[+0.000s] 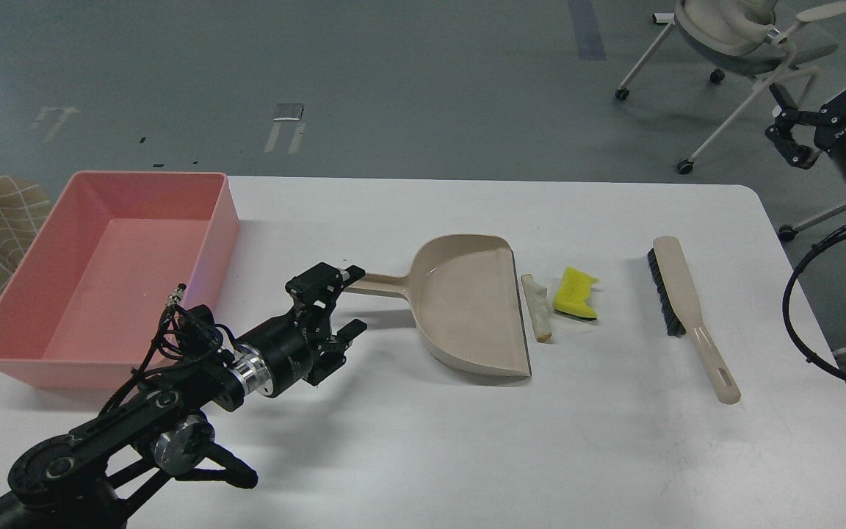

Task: Sweep and dump garbage into bin
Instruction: 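Reach the left gripper to the beige dustpan handle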

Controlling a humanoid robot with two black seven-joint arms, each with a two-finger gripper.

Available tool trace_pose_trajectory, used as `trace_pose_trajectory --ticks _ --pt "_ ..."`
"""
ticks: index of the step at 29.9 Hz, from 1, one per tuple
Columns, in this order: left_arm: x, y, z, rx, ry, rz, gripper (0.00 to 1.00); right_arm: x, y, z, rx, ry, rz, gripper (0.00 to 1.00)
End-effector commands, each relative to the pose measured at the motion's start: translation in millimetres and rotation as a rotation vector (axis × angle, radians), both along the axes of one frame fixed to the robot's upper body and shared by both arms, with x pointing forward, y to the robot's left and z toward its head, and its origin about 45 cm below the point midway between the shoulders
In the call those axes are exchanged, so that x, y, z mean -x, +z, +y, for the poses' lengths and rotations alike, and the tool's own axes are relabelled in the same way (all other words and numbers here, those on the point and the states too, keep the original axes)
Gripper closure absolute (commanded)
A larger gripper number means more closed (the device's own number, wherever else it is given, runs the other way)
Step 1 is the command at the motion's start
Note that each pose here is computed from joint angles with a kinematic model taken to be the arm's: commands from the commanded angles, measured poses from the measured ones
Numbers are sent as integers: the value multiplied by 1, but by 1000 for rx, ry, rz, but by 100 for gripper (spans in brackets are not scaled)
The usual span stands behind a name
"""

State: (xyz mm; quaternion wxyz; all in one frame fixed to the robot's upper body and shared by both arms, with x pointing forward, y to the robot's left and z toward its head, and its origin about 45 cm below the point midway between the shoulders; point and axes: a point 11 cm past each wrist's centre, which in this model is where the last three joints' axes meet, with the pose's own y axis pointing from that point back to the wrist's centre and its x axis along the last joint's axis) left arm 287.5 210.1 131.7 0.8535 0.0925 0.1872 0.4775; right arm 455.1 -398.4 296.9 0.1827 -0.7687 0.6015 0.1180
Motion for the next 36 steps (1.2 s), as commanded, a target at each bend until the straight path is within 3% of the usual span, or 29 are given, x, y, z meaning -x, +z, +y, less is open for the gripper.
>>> trace_pose_trajectory --ticks 1,17,23,33,36 --pt "-7 -5 3 -14 23 4 10 0 0 0 0 0 0 0" --pt "-31 -24 -11 -48 22 7 13 0 2 -5 -3 -12 -4 0" --pt "-38 -25 -16 -46 29 6 39 1 3 -8 1 -17 -4 0" --pt "-47 -27 -9 -65 49 3 40 1 1 -8 -1 -18 0 0" --pt "-48 -26 -9 -61 51 -11 48 1 2 -8 -1 -18 -2 0"
